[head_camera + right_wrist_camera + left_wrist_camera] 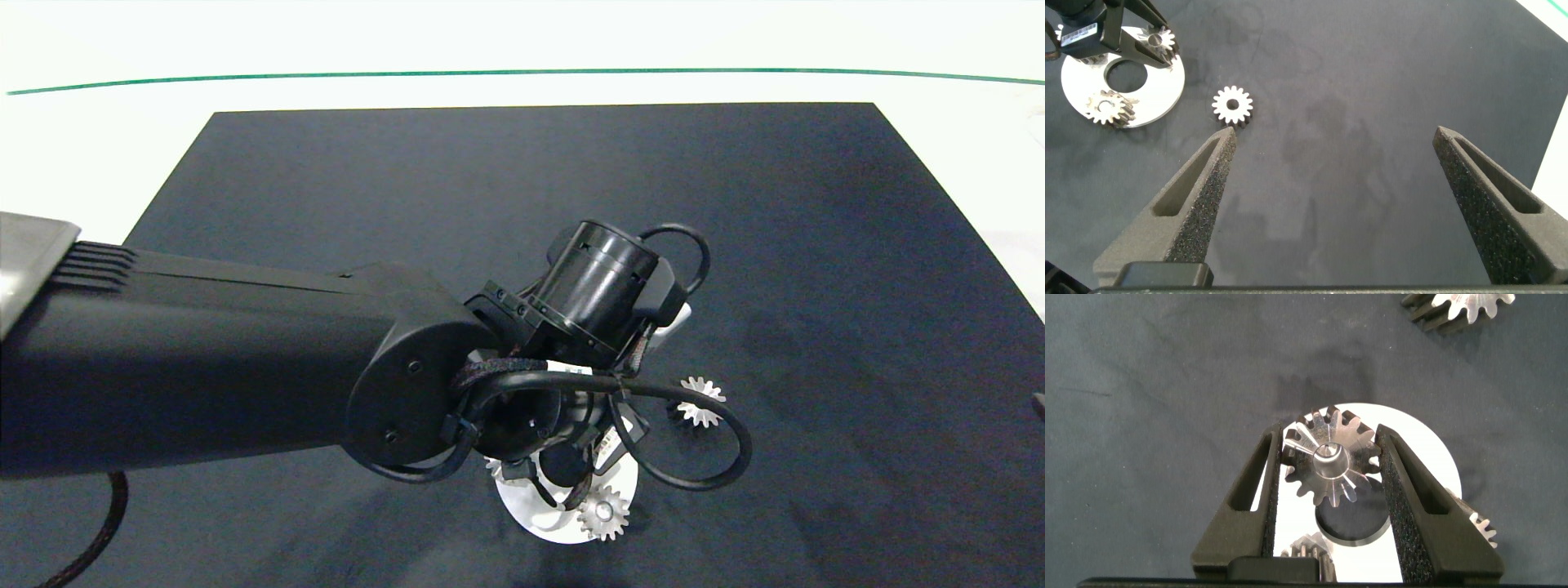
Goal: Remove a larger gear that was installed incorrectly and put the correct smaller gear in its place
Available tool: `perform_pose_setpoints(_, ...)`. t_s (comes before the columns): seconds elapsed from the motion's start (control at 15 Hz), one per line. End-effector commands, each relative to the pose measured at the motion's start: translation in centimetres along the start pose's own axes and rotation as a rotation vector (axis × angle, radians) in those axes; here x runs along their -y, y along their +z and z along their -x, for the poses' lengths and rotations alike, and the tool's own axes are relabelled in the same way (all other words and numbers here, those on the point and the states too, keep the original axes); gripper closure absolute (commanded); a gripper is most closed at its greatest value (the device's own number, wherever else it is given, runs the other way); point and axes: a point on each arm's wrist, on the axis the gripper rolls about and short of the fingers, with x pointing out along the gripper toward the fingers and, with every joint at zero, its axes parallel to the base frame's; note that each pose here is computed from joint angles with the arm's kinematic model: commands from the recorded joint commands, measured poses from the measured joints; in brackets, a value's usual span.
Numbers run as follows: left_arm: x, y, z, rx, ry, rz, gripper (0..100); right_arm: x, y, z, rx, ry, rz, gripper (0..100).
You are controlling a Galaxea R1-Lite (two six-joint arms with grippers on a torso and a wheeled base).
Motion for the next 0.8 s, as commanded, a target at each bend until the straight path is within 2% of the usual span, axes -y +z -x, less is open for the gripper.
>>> perform_pose_setpoints(0.07,-0.04,0.03,0.10,0.002,0.003,0.000,69,-0.01,0.00,-0.03,-0.002,0.001,0.004,0)
perform_pose_setpoints(0.8,0.33,-0.24,-0.31,-0.012,-0.002,-0.009,69,-0.09,-0.09,-0.13,-0.007,0.005,0.006,0)
